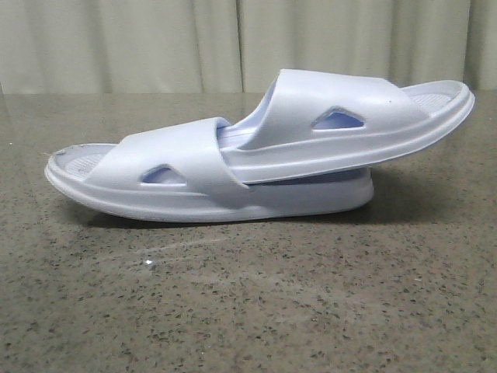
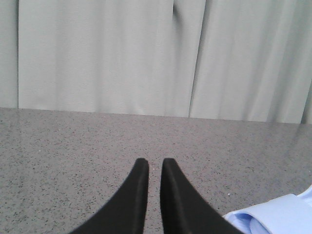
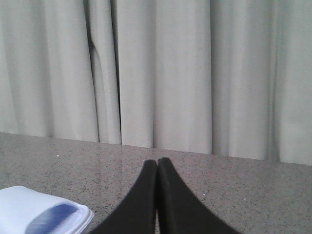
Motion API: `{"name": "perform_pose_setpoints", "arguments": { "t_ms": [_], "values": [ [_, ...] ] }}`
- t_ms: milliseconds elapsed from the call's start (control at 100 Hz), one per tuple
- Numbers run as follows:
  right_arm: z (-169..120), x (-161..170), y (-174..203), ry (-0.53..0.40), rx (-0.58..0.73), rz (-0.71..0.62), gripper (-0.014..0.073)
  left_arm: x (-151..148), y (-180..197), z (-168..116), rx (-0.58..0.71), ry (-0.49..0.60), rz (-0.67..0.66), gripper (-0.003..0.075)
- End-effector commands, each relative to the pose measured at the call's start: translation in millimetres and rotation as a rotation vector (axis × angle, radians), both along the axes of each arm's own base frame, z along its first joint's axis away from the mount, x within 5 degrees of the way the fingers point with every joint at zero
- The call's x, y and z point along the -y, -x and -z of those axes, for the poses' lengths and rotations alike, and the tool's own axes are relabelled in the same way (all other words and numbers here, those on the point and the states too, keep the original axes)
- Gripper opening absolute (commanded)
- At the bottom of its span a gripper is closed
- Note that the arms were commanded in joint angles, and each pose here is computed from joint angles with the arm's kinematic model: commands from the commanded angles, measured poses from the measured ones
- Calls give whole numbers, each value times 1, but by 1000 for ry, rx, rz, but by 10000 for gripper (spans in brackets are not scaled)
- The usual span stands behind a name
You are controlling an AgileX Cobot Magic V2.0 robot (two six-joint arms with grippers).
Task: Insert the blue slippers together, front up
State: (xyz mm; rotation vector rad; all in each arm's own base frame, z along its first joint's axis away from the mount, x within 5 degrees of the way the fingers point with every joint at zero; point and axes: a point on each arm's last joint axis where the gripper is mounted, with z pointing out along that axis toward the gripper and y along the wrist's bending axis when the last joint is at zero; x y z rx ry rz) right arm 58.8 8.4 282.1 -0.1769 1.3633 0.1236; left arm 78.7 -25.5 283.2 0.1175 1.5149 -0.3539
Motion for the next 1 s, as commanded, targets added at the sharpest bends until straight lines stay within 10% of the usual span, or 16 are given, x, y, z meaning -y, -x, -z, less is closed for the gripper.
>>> {"name": "perform_pose_setpoints", "arguments": {
  "t_ms": [0,650,990],
  "values": [
    [-9,2,0,13,25,24,-107,2,0,-9,20,15,19,16],
    [-9,2,0,13,25,25,-107,1,-1,-1,-3,10,13,16],
    [-9,2,0,13,25,25,-107,-5,18,-2,95,-184,-38,16]
  ]
}}
